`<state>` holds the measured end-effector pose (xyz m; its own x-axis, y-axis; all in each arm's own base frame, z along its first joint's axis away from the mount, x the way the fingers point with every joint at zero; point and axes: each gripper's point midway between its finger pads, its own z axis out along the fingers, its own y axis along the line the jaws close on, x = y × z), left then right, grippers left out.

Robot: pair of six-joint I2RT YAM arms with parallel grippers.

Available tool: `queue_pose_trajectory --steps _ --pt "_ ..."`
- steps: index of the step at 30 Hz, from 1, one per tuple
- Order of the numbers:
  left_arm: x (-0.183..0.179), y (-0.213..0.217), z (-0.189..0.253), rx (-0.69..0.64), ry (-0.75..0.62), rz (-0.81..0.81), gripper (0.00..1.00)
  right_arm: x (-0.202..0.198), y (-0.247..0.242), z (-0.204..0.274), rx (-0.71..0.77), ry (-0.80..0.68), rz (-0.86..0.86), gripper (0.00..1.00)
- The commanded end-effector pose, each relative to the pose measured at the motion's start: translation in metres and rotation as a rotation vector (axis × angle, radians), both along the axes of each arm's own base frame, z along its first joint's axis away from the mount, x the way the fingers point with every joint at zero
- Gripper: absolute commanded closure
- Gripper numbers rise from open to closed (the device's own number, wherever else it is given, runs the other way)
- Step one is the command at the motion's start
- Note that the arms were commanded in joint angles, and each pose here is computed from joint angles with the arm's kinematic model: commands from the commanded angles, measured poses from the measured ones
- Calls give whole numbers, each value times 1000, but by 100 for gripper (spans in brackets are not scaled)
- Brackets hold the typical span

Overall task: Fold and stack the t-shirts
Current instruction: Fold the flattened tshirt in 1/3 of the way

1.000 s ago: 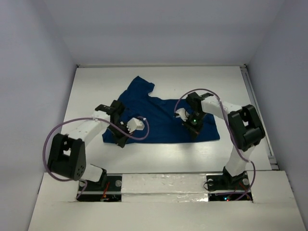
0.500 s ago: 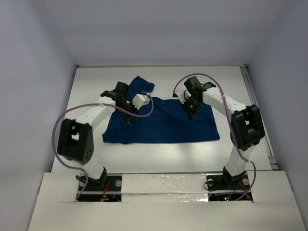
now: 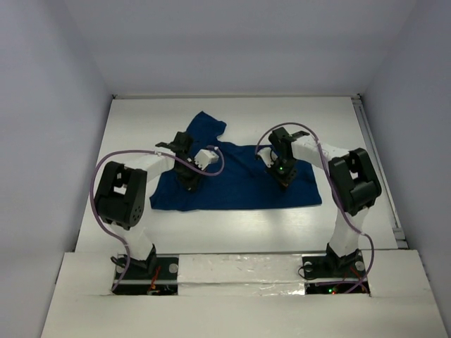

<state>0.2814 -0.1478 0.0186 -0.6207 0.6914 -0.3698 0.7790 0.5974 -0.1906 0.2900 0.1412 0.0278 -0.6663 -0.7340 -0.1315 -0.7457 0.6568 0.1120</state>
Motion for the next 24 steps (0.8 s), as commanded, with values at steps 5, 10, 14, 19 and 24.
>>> queue_pose_trajectory --steps 5,10,14,19,24 --pt "-61 28 -17 87 141 -37 100 -35 -16 -20 -35 126 67 100" --pt "-90 44 -28 130 191 -65 100 -48 -24 -24 -57 151 91 100" --pt "-104 62 -30 183 231 -56 100 -58 -28 -25 -64 159 124 100" --pt "-120 61 -17 148 274 -140 100 -75 -30 -25 -68 199 188 100" --pt "-116 58 -2 127 238 -166 100 -69 -32 -19 -77 165 207 86"
